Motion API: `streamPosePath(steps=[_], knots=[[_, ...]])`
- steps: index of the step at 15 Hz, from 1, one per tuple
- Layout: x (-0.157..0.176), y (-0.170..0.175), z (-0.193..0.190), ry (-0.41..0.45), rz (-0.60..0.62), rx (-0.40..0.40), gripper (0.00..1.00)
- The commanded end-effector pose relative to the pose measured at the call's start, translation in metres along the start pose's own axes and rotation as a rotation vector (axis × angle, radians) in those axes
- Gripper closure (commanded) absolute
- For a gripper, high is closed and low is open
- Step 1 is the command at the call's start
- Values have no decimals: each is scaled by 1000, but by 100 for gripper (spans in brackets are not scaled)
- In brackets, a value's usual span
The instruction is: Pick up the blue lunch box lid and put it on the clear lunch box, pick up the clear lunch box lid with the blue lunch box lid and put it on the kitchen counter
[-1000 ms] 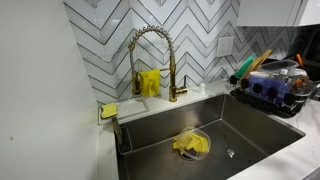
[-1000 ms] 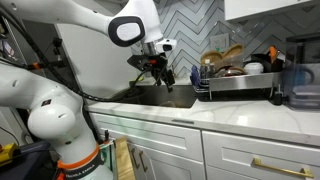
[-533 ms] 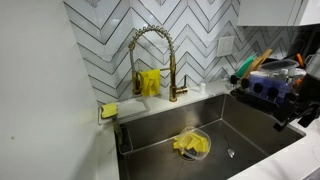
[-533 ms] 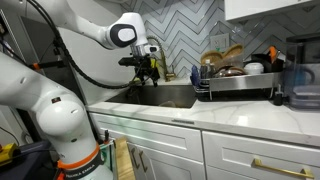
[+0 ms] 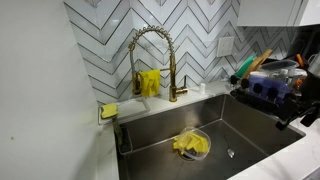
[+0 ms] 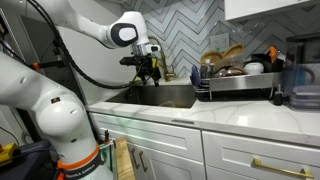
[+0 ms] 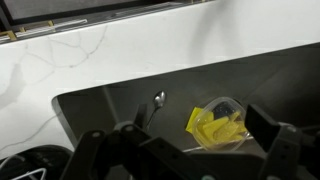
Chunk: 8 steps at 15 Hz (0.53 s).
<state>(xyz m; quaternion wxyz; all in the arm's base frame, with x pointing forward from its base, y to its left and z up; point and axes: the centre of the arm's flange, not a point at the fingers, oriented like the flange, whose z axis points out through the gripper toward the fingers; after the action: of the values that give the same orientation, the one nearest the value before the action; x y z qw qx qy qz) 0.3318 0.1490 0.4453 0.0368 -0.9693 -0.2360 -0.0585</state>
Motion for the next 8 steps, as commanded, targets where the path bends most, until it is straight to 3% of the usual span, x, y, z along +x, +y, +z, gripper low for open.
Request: streamPosePath(steps=[1, 6, 8], knots=[[0, 0, 0, 0, 0, 0, 0], [12, 0, -11, 33, -39, -21, 0], [29, 3, -33, 80, -101, -83, 0]])
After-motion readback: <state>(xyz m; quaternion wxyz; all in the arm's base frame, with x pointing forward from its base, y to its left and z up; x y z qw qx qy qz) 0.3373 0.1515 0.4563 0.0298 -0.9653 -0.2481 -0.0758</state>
